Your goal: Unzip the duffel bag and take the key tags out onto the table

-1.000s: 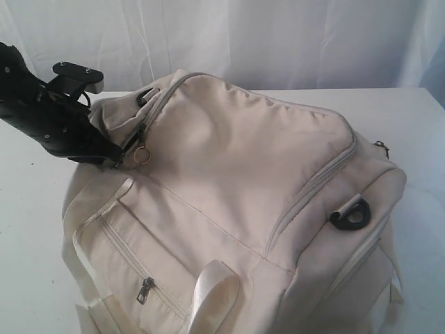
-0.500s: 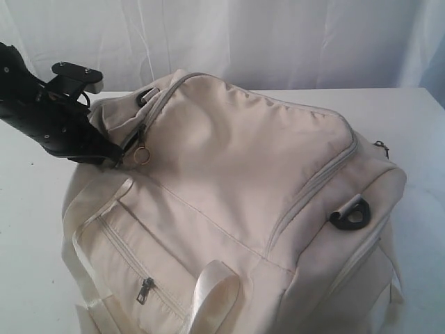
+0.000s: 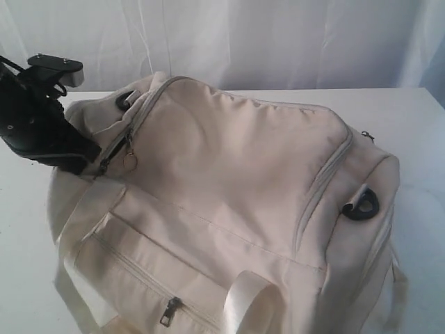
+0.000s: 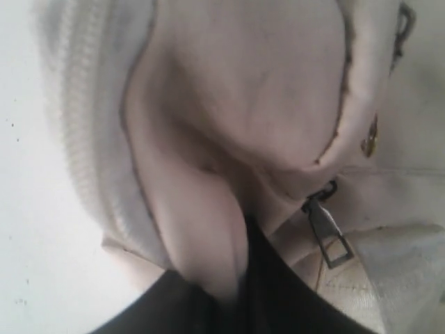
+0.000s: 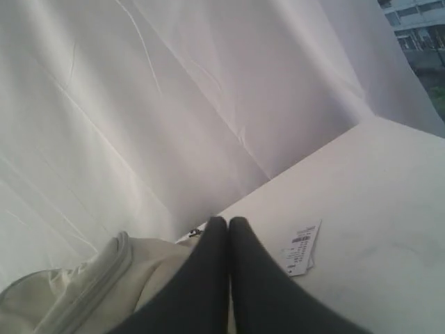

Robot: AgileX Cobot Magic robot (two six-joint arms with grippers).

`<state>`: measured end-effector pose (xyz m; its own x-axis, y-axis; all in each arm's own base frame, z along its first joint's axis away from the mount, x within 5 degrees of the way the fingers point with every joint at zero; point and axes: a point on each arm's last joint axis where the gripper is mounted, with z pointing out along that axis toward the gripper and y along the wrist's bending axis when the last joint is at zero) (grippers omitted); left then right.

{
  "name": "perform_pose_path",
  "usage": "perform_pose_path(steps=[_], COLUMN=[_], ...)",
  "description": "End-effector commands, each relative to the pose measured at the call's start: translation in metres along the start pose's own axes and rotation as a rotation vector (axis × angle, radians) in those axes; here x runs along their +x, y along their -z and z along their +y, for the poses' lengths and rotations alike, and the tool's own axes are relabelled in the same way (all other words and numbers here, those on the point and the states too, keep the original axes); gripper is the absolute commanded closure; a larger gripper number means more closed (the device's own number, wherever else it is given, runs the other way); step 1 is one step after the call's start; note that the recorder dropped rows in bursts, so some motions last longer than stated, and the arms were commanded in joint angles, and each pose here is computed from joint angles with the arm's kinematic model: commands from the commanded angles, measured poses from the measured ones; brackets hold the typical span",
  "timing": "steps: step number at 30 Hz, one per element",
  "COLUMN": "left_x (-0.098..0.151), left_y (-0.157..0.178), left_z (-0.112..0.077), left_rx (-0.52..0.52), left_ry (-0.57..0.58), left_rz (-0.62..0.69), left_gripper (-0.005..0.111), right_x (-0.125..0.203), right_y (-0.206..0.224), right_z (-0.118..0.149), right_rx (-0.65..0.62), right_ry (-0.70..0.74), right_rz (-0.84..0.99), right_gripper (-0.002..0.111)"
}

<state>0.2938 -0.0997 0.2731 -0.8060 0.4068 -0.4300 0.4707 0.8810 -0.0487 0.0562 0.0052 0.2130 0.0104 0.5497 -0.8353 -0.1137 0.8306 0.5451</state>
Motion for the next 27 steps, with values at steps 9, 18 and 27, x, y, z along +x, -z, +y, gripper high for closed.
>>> perform_pose_path(steps=[9, 18, 27], left_x=[0.066, 0.121, 0.155], left_y=[0.070, 0.086, 0.089], left_z=[-0.027, -0.051, -0.058], left_rx=[0.115, 0.250, 0.263], left_ry=[0.024, 0.062, 0.060], left_rz=[0.164, 0.182, 0.178], left_gripper=[0.107, 0.107, 0.107], right_x=[0.006, -0.001, 0.006], right_y=[-0.005, -0.018, -0.042], right_z=[0.015, 0.057, 0.111], right_rx=[-0.119, -0.299, -0.510], right_ry=[-0.024, -0.187, 0.117], right_rz=[0.260, 0.556, 0.704], right_gripper=[0.108, 0.108, 0.108])
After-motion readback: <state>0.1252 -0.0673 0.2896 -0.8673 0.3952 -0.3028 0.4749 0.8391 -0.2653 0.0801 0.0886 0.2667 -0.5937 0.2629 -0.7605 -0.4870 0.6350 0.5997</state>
